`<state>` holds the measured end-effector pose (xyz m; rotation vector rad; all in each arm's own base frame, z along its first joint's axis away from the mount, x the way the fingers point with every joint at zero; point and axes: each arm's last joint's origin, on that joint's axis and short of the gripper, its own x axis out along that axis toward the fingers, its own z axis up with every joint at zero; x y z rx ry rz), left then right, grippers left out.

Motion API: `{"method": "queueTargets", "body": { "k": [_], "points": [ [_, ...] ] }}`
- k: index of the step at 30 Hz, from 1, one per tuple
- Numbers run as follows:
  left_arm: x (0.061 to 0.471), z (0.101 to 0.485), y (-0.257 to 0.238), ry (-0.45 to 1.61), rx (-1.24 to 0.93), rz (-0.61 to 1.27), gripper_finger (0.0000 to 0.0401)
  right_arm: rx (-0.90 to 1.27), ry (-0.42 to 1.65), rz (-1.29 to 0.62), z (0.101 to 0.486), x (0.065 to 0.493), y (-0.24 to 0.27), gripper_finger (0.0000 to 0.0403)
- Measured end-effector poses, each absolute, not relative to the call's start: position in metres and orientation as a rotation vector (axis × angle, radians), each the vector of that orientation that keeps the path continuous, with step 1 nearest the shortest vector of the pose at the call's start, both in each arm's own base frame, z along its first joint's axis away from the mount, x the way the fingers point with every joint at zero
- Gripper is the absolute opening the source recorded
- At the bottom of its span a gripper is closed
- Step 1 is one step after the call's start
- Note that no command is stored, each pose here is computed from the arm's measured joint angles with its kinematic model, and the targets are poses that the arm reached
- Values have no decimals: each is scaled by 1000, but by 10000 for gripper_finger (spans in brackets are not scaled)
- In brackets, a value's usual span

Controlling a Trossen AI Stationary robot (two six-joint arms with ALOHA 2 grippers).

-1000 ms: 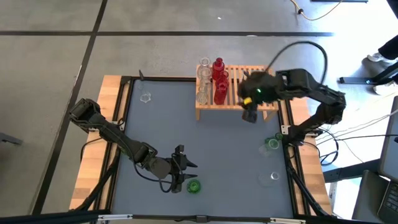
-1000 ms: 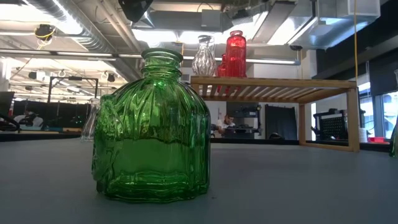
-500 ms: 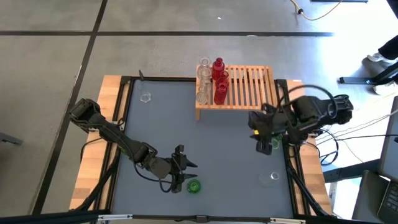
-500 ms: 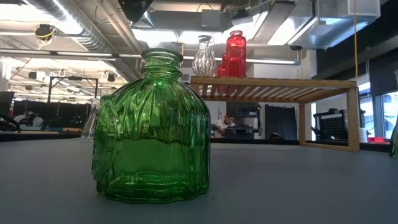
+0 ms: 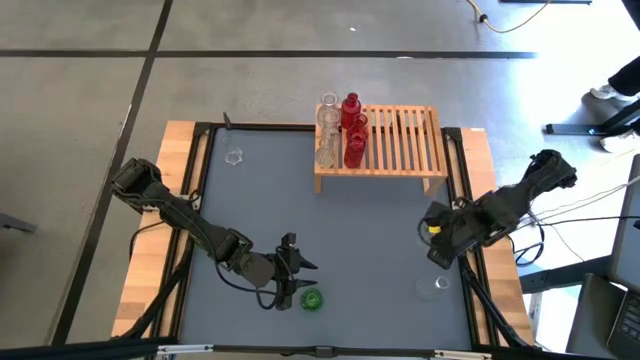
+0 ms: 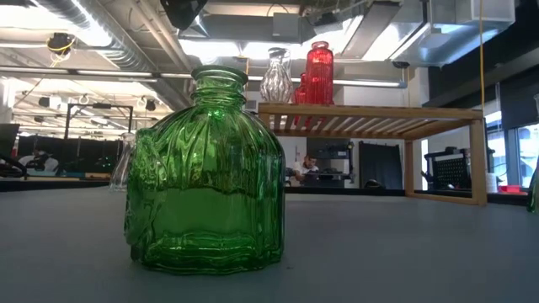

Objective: Sort vases onto shelf
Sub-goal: Put the top right transparent vase onto the shelf

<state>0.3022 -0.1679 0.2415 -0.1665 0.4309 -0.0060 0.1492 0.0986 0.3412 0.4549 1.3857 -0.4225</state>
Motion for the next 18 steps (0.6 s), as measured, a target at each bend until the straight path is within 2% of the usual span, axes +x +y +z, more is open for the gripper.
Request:
{"method": "queueTargets", "body": {
  "k": [8,18],
  "points": [
    [302,242,-168,427,-177,-5,167,368,1532,-535,293,144,96,140],
    [302,242,-168,428,-178,-3,167,360,1521,-499,287,146,97,140]
  ]
}}
